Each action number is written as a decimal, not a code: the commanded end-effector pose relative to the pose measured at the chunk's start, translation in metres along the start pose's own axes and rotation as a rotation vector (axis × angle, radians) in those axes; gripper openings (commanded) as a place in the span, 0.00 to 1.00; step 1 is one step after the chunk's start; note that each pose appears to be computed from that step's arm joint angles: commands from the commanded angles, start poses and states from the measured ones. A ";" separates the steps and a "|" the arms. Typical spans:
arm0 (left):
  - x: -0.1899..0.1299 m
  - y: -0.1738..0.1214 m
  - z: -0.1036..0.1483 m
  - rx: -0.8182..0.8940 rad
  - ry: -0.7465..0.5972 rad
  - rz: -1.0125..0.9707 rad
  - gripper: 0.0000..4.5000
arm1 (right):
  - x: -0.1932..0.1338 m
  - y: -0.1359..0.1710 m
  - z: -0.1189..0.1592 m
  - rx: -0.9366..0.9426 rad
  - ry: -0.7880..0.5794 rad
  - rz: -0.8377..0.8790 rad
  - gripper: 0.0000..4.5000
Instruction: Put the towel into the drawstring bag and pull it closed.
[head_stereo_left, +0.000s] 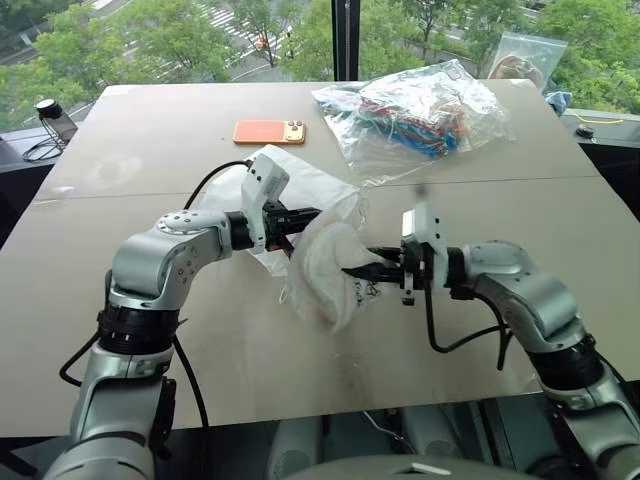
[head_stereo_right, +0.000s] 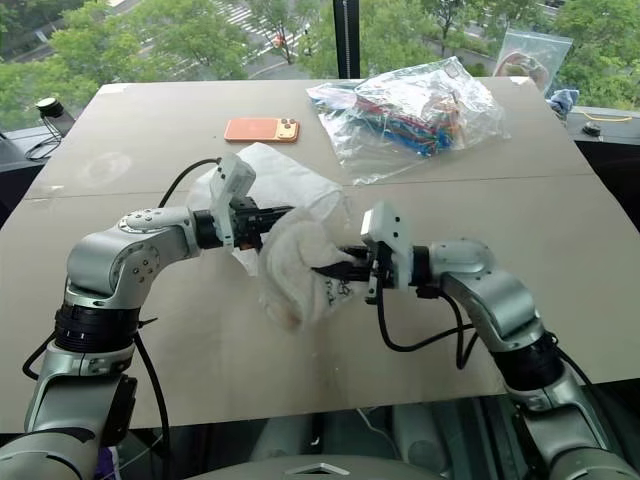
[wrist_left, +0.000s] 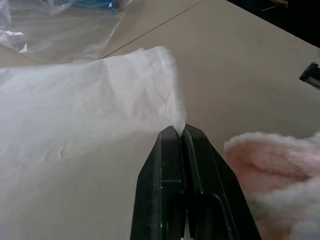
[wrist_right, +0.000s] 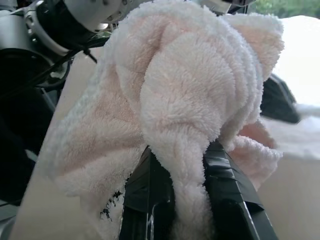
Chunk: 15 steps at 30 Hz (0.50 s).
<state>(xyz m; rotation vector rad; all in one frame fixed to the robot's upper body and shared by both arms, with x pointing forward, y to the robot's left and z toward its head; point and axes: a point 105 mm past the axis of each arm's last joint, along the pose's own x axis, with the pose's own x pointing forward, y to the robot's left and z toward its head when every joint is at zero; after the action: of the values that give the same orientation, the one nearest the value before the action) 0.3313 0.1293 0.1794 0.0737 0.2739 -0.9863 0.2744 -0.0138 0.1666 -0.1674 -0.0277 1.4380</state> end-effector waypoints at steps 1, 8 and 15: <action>-0.006 -0.011 0.015 0.033 -0.049 -0.042 0.00 | 0.015 -0.020 -0.009 -0.034 0.048 -0.080 0.00; -0.011 -0.023 0.013 0.035 -0.041 -0.069 0.00 | 0.039 -0.040 -0.047 -0.001 0.200 -0.146 0.00; -0.013 -0.030 -0.005 0.028 0.013 -0.062 0.00 | 0.037 -0.063 -0.033 0.359 0.037 -0.313 0.00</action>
<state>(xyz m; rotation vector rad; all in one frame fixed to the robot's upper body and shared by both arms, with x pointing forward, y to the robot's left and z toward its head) 0.3027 0.1246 0.1740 0.0683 0.2977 -1.0431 0.3397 0.0173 0.1189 0.0066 0.2633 1.1338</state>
